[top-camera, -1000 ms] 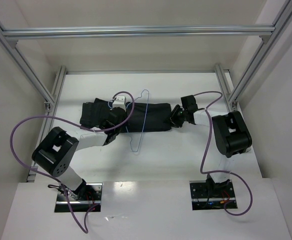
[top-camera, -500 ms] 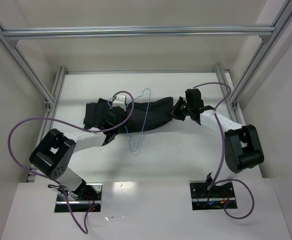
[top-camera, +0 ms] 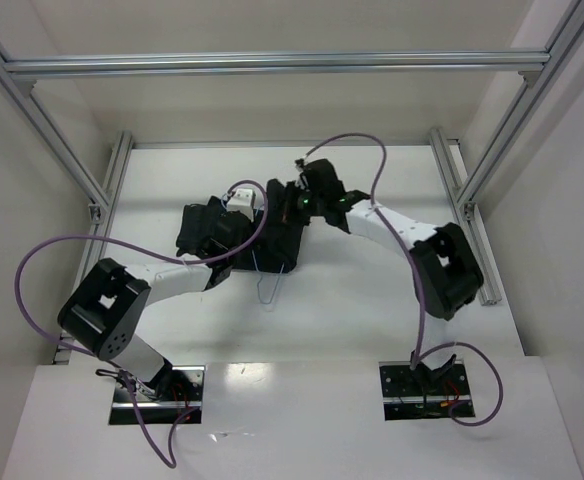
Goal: Place the trousers on the hanger
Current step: Place trousers on hanger
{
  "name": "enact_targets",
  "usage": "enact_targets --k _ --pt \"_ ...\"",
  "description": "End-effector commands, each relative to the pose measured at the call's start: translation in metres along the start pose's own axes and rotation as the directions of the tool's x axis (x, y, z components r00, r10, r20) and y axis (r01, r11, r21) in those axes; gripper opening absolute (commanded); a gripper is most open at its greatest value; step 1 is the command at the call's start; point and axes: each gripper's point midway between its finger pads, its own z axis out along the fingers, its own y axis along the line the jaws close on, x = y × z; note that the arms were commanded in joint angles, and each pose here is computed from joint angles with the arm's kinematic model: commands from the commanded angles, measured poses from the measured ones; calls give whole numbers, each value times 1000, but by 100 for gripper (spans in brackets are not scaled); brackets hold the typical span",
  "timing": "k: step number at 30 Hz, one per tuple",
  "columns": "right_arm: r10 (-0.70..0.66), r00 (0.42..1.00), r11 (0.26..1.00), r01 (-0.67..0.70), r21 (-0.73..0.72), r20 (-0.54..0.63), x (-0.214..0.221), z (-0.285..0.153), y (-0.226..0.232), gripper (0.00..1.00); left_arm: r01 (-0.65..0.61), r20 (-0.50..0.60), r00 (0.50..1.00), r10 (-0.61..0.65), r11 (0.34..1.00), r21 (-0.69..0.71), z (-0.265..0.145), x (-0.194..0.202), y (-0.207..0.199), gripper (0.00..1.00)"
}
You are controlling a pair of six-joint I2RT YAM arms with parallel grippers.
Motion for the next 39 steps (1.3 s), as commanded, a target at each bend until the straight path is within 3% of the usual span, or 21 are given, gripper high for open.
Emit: enact_targets --k 1,9,18,20,22,24,27,29,32,39 --pt "-49 990 994 36 -102 -132 30 31 17 0 29 165 986 -40 997 71 -6 -62 -20 0" --pt "-23 968 995 -4 -104 -250 73 63 -8 0 29 220 974 -45 997 77 -15 -86 -21 0" --pt "51 925 991 -94 -96 -376 107 116 -39 0 69 183 979 -90 991 118 -18 -88 -30 0" --pt "74 917 991 -111 -72 -392 115 121 -49 2 76 208 973 -100 990 118 -19 -103 -33 0" --pt "78 912 991 -117 -71 -404 119 122 -51 16 76 215 971 -104 988 135 -20 -108 -37 0" --pt "78 909 990 -119 -76 -410 120 121 -50 45 76 215 971 -104 988 135 -20 -108 -37 0" --pt "16 946 993 -53 -108 -324 95 103 -29 68 78 180 978 -102 987 137 -19 -99 -37 0" --pt "-18 971 996 -3 -86 -237 71 81 -13 75 76 170 981 -98 988 133 -21 -96 -35 0" --pt "-18 992 998 11 -59 -128 47 44 -2 77 74 162 982 -95 989 130 -21 -94 -35 0" --pt "91 996 982 -88 166 -14 39 -12 -44 93 35 153 986 -61 986 166 -20 -92 -42 0"
